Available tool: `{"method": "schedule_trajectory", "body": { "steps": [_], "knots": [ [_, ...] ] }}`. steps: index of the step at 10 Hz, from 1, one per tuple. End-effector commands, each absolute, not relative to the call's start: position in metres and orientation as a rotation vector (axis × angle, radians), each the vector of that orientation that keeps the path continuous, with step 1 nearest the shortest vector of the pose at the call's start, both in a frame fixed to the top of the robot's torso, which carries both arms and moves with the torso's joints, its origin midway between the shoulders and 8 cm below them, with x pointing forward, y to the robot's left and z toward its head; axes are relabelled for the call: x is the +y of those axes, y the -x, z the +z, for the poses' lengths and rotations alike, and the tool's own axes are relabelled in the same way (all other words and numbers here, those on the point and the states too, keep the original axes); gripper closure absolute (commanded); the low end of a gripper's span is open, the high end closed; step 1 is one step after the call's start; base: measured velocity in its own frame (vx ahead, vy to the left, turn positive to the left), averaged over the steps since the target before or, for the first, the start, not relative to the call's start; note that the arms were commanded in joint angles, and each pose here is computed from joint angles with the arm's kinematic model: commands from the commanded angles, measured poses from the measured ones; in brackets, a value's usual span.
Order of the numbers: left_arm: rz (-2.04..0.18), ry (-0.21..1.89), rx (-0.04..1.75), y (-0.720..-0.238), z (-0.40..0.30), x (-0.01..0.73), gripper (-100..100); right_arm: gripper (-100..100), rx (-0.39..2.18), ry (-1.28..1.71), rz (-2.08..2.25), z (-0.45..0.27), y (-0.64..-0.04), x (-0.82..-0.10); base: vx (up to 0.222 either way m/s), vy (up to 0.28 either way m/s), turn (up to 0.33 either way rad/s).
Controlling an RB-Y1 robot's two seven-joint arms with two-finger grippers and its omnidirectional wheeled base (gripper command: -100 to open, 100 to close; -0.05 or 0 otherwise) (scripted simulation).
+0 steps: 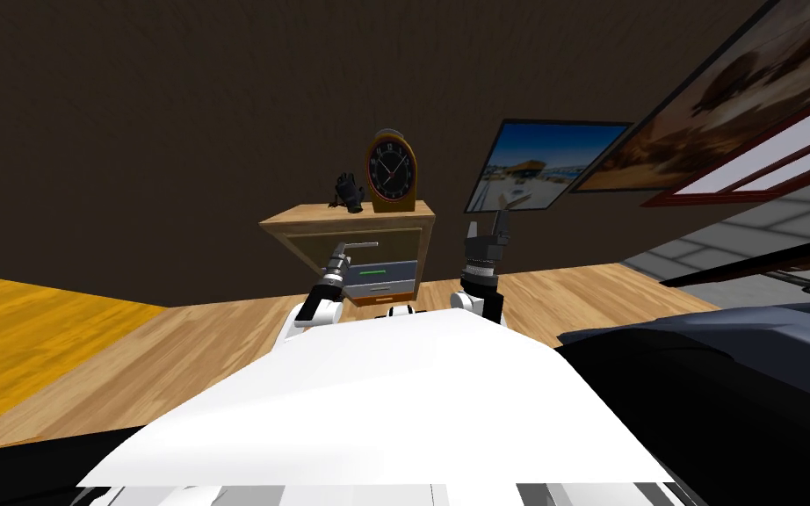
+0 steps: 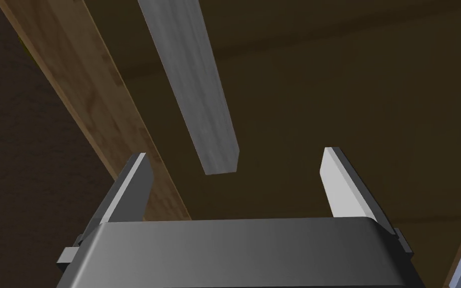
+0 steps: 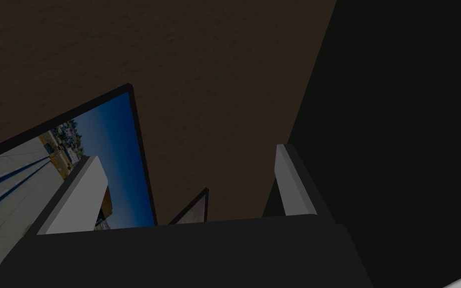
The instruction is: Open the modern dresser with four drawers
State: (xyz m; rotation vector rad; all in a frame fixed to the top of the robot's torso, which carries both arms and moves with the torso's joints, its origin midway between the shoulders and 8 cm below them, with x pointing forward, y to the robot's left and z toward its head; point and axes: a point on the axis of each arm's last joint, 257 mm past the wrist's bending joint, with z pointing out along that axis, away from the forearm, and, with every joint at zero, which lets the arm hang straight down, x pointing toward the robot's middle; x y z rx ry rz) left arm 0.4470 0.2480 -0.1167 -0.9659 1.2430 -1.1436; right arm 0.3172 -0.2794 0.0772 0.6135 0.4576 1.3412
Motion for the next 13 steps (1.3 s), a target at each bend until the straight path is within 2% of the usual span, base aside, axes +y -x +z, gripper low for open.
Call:
{"method": "schedule_trajectory", "body": {
  "steps": [1, 2, 7, 8, 13],
  "knots": [
    [-1.144, 0.965, 1.241, -0.446, -0.113, 0.249, -100, 0, 0.458, -0.614, 1.341, 0.077, -0.317, -0.279, 0.05, -0.005, -0.003],
    [-1.143, 0.966, 1.242, -0.445, -0.113, 0.249, 100, 0, 0.458, -0.613, 1.341, 0.077, -0.317, -0.279, 0.007, -0.001, 0.001],
    [-1.153, 0.957, 1.246, -0.438, -0.108, 0.245, 100, 0, 0.457, -0.613, 1.341, 0.077, -0.317, -0.279, -0.152, 0.001, 0.026],
    [-1.146, 0.965, 1.254, -0.436, -0.106, 0.246, -100, 0, 0.458, -0.614, 1.341, 0.077, -0.317, -0.279, 0.084, -0.01, -0.03],
    [-1.133, 0.978, 1.267, -0.433, -0.104, 0.248, -100, 0, 0.458, -0.614, 1.341, 0.077, -0.317, -0.279, 0.159, -0.002, -0.017]
  ]
}}
